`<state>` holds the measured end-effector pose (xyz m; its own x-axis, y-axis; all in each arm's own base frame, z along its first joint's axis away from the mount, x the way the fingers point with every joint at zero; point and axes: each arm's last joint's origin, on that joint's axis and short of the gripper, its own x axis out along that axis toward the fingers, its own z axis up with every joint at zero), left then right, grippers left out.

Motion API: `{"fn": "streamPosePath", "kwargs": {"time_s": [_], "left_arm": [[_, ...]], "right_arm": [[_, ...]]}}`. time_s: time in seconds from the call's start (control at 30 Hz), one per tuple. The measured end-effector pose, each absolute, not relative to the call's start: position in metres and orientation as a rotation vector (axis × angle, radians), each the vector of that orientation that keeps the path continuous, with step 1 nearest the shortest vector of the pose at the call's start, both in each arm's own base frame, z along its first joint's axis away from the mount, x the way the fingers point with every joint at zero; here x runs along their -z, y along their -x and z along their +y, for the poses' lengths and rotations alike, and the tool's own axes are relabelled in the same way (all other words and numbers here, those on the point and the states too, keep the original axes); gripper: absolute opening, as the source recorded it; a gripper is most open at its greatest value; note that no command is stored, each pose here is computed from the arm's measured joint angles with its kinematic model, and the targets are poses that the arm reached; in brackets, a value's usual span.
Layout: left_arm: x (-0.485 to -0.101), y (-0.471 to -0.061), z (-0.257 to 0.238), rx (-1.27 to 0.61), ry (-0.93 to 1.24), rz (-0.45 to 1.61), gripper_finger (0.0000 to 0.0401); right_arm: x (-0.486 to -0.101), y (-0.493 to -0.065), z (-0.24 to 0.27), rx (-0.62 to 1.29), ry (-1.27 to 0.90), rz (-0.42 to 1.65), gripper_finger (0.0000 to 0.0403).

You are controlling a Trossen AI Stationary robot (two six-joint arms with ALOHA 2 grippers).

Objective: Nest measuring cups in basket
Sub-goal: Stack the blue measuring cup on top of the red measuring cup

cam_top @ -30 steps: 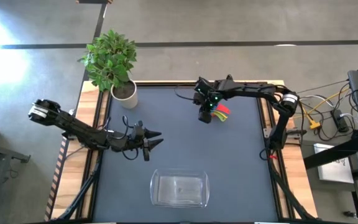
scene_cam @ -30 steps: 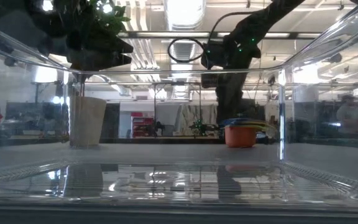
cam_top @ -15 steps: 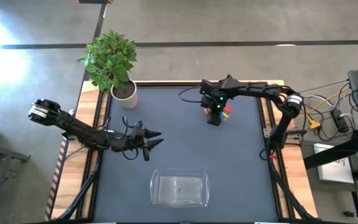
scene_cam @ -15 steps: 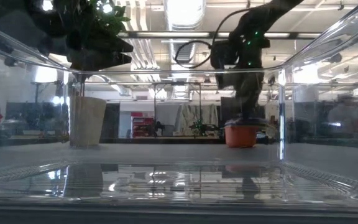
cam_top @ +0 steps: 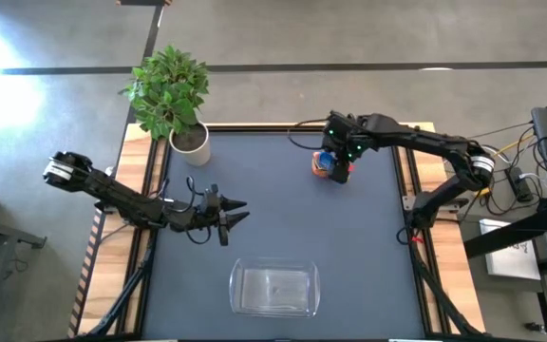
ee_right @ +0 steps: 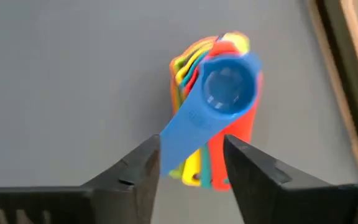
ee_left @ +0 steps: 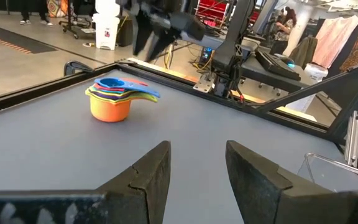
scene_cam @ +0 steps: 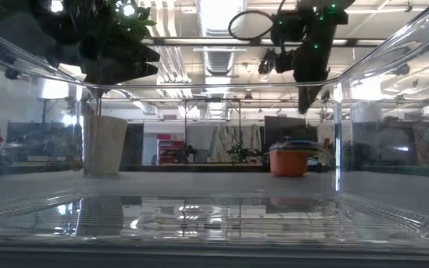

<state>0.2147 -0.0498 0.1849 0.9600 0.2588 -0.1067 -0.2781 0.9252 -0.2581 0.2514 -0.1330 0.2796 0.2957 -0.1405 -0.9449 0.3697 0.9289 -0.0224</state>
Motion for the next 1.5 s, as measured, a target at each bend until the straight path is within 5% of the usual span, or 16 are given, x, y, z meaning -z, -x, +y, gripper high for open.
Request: {"fn": "streamPosePath", "kwargs": {"time_s": [0.5,1.5], "left_arm": [[-0.185,-0.215,-0.05,-0.274,0.274,0.068,0.0137],[-0.185,-0.215,-0.05,-0.274,0.268,0.07,0.0137]], "right_arm": [[-0.249,-0.243,-0.133,0.46,-0.221,1.314,0.0393],[-0.23,-0.249,-0.135,0.598,-0.272,1.198,0.04]]}}
